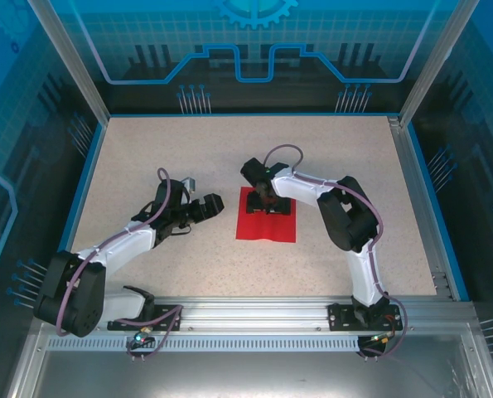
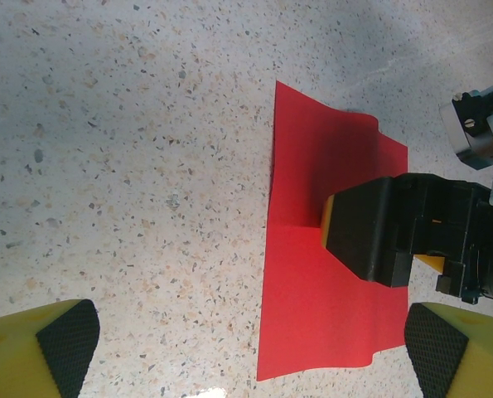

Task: Fold a paper plane with a square sheet of paper (pick it up from the middle)
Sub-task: First fold in half a square sheet of paper at the center of the table.

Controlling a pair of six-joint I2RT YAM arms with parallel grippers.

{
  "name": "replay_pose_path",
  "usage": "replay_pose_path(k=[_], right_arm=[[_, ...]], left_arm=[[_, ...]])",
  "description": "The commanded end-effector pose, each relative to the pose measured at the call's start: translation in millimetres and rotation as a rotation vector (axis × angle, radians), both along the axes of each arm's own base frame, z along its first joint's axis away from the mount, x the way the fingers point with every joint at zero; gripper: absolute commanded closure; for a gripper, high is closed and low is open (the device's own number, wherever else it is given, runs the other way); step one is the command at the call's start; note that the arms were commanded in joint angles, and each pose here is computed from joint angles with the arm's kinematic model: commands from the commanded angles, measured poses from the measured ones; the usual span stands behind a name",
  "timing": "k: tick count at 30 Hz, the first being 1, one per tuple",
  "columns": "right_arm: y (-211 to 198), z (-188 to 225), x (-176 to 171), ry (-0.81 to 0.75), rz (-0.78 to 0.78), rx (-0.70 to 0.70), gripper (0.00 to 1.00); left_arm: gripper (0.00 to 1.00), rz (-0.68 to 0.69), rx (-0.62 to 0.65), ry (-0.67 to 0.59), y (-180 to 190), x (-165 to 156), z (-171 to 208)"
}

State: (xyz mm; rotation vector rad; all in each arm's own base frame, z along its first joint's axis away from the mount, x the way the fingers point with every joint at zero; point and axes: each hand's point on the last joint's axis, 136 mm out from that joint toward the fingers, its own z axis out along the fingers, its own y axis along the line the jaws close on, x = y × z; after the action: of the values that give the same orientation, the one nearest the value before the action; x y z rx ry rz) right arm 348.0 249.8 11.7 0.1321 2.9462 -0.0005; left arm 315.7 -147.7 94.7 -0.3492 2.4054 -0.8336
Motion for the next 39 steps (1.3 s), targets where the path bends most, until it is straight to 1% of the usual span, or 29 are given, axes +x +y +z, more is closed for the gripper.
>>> replay_pose_path(k=[1, 4, 8, 12, 14, 16, 18, 19, 22, 27, 29, 31, 39], right_arm=[[-7.3, -42.7, -27.3, 0.138, 0.018, -0.031, 0.11], [-2.9, -34.9, -23.0, 0.119, 0.034, -0.012, 0.12], [4.1, -22.6, -16.5, 0.084, 0.061, 0.033, 0.22], [4.8, -9.7, -12.1, 0.053, 0.084, 0.041, 0.31], [3.2, -3.9, -11.2, 0.039, 0.095, 0.035, 0.37], [4.3, 3.2, -10.2, 0.021, 0.108, 0.047, 0.45], [5.8, 8.6, -9.8, 0.010, 0.123, 0.063, 0.57], [6.5, 10.5, -10.0, 0.006, 0.127, 0.070, 0.60], [6.3, 15.3, -12.3, -0.002, 0.125, 0.100, 0.65], [16.1, 31.1, -17.0, -0.026, 0.112, 0.257, 0.69], [20.6, 40.1, -17.9, -0.035, 0.112, 0.326, 0.73], [28.9, 50.0, -19.4, -0.037, 0.120, 0.413, 0.73], [78.7, 97.9, -22.9, -0.044, 0.223, 0.851, 0.69]], left_arm=[[0.01, -0.027, -0.006, -0.019, -3.4, 4.6, 10.5], [0.01, -0.027, -0.004, -0.019, -3.3, 4.7, 10.2], [0.01, -0.028, 0.000, -0.015, -2.7, 3.4, 9.3], [0.01, -0.027, 0.000, -0.019, -2.2, 2.9, 11.2], [0.01, -0.026, 0.002, -0.021, -1.9, 2.5, 12.4], [0.01, -0.025, 0.005, -0.021, -1.1, 2.0, 12.9], [0.01, -0.020, 0.006, -0.024, -0.2, 1.2, 13.2], [0.01, -0.019, 0.004, -0.027, -0.2, 1.4, 13.5], [0.01, -0.014, -0.002, -0.026, -0.3, 1.6, 13.6], [0.01, -0.009, -0.005, -0.018, -0.2, 1.4, 13.1], [0.01, -0.006, -0.007, -0.017, -0.2, 1.7, 13.2], [0.01, -0.005, -0.013, -0.011, -0.7, 1.6, 12.6], [0.01, -0.023, -0.063, 0.004, -8.7, 0.2, 17.2]])
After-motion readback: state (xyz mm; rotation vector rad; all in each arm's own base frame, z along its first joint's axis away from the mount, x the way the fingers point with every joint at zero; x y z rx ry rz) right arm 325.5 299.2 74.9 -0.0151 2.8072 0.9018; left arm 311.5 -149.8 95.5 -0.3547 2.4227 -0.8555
